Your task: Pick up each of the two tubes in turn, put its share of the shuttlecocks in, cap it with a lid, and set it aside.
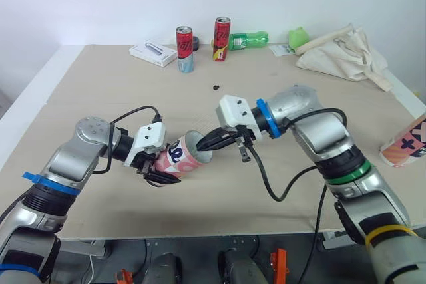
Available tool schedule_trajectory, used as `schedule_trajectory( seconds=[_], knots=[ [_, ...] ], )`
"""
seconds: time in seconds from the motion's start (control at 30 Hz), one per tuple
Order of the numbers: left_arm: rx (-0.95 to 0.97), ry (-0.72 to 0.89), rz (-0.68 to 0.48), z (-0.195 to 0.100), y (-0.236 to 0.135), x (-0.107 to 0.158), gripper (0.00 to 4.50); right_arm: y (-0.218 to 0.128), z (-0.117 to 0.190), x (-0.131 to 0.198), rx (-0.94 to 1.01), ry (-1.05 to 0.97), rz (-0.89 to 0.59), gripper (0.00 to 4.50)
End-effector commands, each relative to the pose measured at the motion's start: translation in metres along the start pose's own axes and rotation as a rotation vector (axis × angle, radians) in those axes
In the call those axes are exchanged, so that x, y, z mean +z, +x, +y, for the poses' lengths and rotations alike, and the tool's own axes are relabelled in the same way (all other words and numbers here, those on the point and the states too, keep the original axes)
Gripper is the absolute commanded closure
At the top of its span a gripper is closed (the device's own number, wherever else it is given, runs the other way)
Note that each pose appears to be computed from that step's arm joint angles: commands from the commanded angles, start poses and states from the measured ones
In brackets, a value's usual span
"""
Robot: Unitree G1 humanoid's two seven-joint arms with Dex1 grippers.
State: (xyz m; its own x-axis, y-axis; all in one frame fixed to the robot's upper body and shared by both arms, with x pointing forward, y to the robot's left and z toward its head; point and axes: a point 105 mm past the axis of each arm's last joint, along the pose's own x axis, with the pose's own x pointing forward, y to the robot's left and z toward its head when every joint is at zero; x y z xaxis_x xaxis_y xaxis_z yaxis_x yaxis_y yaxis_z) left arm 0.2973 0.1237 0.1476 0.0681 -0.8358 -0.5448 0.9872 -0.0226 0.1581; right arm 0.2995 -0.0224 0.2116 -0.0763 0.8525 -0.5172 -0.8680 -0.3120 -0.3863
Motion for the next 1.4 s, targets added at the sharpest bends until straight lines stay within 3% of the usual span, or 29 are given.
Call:
schedule_trajectory(
  seconds=[0.03, 0.3, 0.43, 0.8, 1.0, 1.17, 1.4],
  knots=[
    [0.014, 0.015, -0.004, 0.003, -0.002, 0.004, 0.97, 0.005, 0.001, 0.006, 0.066, -0.067, 0.031, 4.42],
    [0.02, 0.009, -0.008, 0.002, -0.001, 0.003, 0.97, 0.042, -0.001, -0.007, 0.152, -0.098, 0.104, 4.42],
    [0.021, 0.008, -0.009, 0.002, 0.0, 0.003, 0.97, 0.042, -0.003, -0.005, 0.157, -0.099, 0.093, 4.42],
    [0.014, 0.005, -0.012, 0.003, 0.0, 0.003, 0.97, -0.029, -0.005, 0.026, 0.107, -0.019, -0.048, 4.42],
    [0.022, 0.011, -0.03, 0.005, 0.002, 0.005, 0.97, -0.062, -0.004, 0.015, -0.039, 0.053, -0.044, 4.42],
    [0.048, 0.047, -0.201, 0.003, 0.0, 0.03, 0.97, -0.102, 0.014, 0.005, -0.208, 0.13, -0.062, 4.42],
    [0.043, 0.08, -0.422, -0.001, -0.004, 0.062, 0.97, -0.131, 0.044, -0.002, -0.4, 0.237, -0.071, 4.42]
  ],
)
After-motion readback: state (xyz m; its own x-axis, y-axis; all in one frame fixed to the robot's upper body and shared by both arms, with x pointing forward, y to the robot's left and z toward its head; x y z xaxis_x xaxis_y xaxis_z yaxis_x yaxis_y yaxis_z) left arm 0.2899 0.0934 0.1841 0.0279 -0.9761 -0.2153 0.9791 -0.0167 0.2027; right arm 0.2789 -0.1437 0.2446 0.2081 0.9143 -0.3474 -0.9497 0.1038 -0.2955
